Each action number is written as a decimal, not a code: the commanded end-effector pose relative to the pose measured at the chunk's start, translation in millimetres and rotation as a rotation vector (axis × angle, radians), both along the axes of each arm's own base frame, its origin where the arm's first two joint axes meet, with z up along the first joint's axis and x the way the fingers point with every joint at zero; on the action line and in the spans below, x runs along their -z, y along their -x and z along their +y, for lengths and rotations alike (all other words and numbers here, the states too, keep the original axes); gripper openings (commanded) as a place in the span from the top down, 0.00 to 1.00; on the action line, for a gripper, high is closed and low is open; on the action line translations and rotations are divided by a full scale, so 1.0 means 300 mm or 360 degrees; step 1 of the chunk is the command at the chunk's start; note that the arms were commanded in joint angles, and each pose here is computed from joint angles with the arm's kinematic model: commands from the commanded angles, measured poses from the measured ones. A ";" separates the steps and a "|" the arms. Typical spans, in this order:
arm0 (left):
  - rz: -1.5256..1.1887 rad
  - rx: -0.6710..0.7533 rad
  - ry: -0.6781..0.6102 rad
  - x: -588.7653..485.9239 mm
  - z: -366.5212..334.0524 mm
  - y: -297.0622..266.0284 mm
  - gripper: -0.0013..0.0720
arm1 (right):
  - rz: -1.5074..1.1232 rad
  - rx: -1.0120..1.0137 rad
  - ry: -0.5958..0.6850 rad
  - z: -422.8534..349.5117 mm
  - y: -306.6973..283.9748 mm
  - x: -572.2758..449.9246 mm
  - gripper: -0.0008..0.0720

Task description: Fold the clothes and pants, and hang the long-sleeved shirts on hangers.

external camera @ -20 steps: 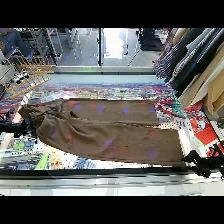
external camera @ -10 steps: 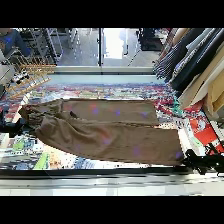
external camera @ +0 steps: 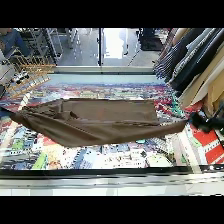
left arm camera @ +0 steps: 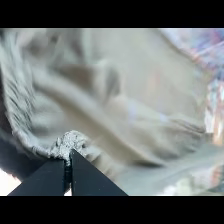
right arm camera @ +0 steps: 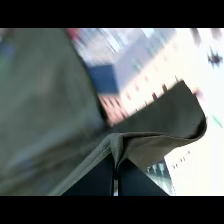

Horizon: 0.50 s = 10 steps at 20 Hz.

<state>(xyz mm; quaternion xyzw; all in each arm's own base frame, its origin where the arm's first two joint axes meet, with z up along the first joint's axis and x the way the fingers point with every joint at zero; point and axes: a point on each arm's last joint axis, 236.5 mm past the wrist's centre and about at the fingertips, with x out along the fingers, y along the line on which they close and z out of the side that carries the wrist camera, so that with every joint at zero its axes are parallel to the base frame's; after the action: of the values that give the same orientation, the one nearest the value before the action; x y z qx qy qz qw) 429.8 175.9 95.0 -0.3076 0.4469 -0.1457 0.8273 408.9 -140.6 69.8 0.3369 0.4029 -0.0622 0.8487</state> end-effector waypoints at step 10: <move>0.0369 0.0442 -0.0086 0.335 0.214 0.698 0.98 | 0.0791 -0.0571 -0.0175 0.196 0.531 0.476 0.97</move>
<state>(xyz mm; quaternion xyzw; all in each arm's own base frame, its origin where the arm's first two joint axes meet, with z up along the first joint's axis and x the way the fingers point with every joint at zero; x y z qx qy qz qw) 282.9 238.7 29.1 -0.2487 0.5218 -0.1878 0.7941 292.7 -109.6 -35.8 0.2738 0.6035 -0.0004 0.7489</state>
